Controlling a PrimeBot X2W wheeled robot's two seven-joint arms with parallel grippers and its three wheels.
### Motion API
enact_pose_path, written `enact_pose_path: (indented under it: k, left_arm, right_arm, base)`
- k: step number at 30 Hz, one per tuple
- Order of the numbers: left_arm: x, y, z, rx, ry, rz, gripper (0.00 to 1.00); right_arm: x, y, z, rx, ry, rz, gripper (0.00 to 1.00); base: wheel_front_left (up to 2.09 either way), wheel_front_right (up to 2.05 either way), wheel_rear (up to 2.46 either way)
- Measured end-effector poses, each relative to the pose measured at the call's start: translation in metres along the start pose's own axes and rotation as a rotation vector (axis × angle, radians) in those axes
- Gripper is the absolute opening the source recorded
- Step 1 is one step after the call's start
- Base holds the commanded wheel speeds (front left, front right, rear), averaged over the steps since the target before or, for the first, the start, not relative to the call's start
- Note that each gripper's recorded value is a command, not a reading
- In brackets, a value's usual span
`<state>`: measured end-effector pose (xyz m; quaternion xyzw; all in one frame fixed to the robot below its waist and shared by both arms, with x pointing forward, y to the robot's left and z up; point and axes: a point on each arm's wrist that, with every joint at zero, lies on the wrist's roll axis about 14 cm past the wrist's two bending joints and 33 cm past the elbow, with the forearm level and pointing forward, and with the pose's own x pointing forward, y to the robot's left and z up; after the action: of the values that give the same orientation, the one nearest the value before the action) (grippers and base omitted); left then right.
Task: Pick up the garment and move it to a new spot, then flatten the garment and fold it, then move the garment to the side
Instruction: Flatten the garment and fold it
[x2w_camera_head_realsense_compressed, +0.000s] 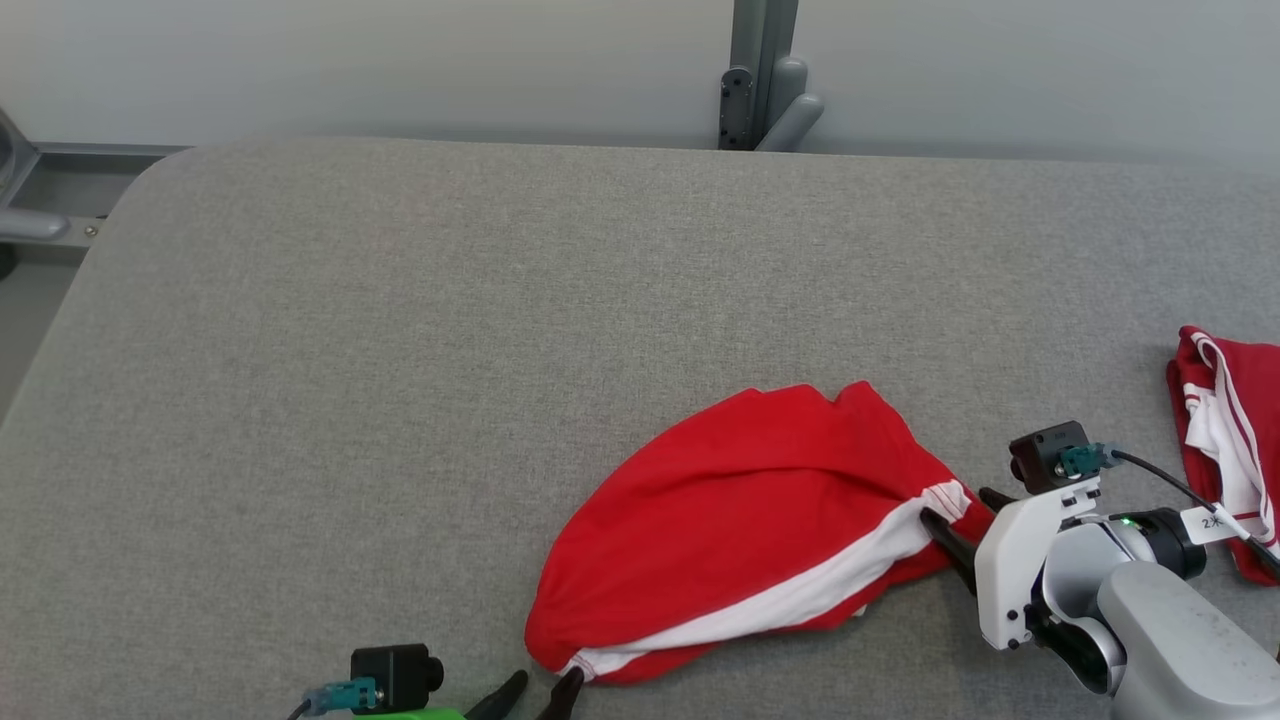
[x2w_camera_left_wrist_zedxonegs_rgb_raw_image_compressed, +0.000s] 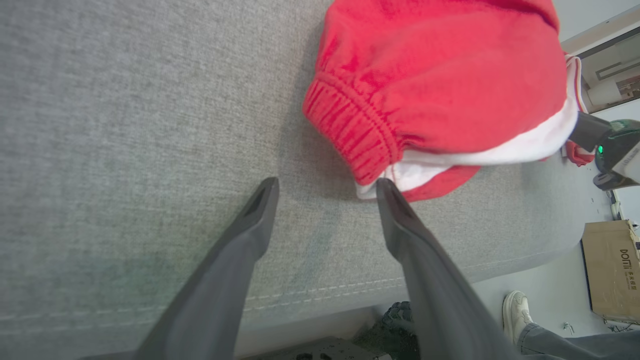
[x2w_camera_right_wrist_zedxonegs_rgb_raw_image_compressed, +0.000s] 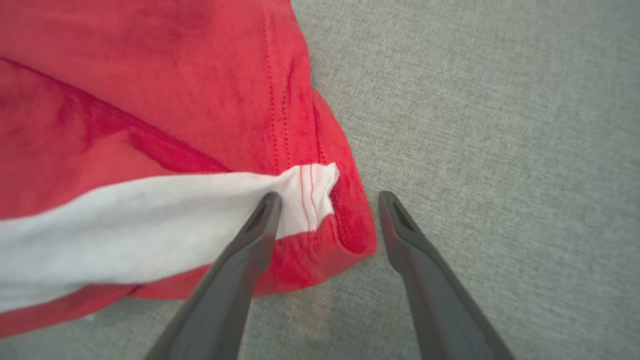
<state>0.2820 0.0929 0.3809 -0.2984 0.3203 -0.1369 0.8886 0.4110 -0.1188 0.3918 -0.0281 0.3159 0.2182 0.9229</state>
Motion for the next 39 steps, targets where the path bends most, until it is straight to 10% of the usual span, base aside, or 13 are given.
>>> enact_pose_path:
  k: [18, 33, 39]
  left_arm:
    - [0.002, -0.003, 0.0, 0.009, 0.003, -0.012, 1.0]
    - [-0.002, -0.002, 0.0, 0.0, -0.007, -0.008, 1.0]
    - [-0.002, -0.003, 0.0, 0.001, -0.007, -0.013, 1.0]
  right_arm:
    - [-0.001, 0.002, 0.005, -0.089, -0.033, 0.009, 0.75]
    - [0.003, 0.01, 0.004, -0.098, -0.032, 0.035, 0.0]
    - [0.001, 0.009, 0.003, -0.089, -0.036, 0.035, 0.0]
  base:
    - [0.0, 0.0, 0.0]
    - [0.0, 0.0, 0.0]
    - [0.0, 0.0, 0.0]
